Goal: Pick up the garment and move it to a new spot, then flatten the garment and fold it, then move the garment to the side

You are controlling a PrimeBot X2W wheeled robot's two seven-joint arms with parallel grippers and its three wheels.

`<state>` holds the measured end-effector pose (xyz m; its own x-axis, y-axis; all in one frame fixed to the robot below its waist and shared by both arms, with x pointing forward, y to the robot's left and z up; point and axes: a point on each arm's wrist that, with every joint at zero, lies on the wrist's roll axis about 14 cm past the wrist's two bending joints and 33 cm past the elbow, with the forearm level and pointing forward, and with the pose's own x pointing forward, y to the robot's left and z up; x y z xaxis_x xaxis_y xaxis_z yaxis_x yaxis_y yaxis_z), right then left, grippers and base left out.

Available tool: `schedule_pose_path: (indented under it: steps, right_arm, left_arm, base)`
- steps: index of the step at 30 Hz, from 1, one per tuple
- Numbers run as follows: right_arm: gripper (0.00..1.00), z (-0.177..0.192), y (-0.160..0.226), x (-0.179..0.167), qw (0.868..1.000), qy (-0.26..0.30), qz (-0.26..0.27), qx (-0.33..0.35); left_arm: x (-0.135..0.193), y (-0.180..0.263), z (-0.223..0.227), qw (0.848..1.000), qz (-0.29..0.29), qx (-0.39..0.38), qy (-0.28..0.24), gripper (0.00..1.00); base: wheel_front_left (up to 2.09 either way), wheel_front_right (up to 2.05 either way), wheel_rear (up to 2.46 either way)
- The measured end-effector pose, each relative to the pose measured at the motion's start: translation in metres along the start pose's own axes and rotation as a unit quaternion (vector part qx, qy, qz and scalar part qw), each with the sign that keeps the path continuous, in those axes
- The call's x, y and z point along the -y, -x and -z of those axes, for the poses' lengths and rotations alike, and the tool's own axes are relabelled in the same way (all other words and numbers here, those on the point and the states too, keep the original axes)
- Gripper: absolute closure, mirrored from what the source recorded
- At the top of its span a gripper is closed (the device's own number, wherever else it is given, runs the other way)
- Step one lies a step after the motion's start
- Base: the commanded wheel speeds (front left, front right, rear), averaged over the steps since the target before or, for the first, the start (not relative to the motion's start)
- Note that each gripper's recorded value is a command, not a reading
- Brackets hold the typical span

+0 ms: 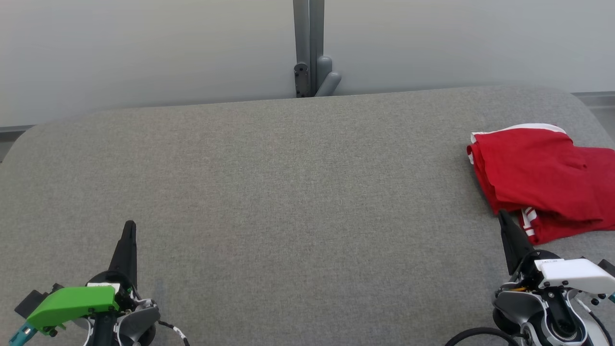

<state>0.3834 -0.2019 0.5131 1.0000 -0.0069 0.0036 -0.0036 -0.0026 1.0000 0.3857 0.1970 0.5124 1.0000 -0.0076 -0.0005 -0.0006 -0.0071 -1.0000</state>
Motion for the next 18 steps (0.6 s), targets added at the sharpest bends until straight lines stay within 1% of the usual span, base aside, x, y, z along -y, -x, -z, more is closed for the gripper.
schedule_pose_path:
  steps: [18]
  right_arm:
    - [1.0,0.0,0.0,0.0,1.0,0.0,0.0,0.0]
  left_arm:
    - [0.0,0.0,-0.0001,1.0,0.0,0.0,0.0,1.0]
  base:
    - [0.0,0.0,0.0]
